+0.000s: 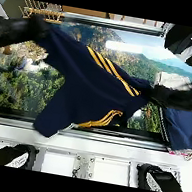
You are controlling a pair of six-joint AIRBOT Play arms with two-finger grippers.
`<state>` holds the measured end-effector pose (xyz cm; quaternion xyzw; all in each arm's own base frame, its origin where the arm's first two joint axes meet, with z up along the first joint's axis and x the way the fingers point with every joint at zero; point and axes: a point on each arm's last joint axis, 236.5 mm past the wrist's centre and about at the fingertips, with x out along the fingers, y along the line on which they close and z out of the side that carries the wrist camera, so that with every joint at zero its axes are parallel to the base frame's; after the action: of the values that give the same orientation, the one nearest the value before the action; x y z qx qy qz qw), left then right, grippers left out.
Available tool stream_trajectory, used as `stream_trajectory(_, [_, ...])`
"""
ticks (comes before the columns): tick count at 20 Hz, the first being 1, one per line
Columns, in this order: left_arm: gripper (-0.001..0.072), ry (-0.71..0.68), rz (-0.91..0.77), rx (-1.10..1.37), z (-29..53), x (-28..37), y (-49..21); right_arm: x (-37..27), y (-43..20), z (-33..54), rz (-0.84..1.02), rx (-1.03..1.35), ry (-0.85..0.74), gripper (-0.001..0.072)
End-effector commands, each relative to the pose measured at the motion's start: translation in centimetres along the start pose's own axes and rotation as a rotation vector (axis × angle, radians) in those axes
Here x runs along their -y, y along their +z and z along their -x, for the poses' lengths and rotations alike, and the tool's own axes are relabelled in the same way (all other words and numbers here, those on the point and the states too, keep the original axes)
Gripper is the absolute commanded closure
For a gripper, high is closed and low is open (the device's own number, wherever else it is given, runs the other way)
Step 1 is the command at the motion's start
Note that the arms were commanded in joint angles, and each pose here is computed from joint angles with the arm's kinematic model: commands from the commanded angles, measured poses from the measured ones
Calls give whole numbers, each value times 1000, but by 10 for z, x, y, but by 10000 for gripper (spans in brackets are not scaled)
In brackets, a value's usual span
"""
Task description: Fold the clothes and pants, and hang the long-sleeved shirts on hangers.
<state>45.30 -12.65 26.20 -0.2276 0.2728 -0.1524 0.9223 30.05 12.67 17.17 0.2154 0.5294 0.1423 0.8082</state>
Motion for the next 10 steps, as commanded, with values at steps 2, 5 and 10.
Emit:
stream_trajectory(2, [701,26,-8,-216,-158,-42,-41,62,79,-98,-15,100,-122,689])
stream_trajectory(5, [701,14,-25,-310,-201,-46,-55,88,119,-128,-55,204,-132,682])
stream_trajectory(10, [27,85,94,-263,-189,-90,-37,139,168,-97,-145,393,-171,17])
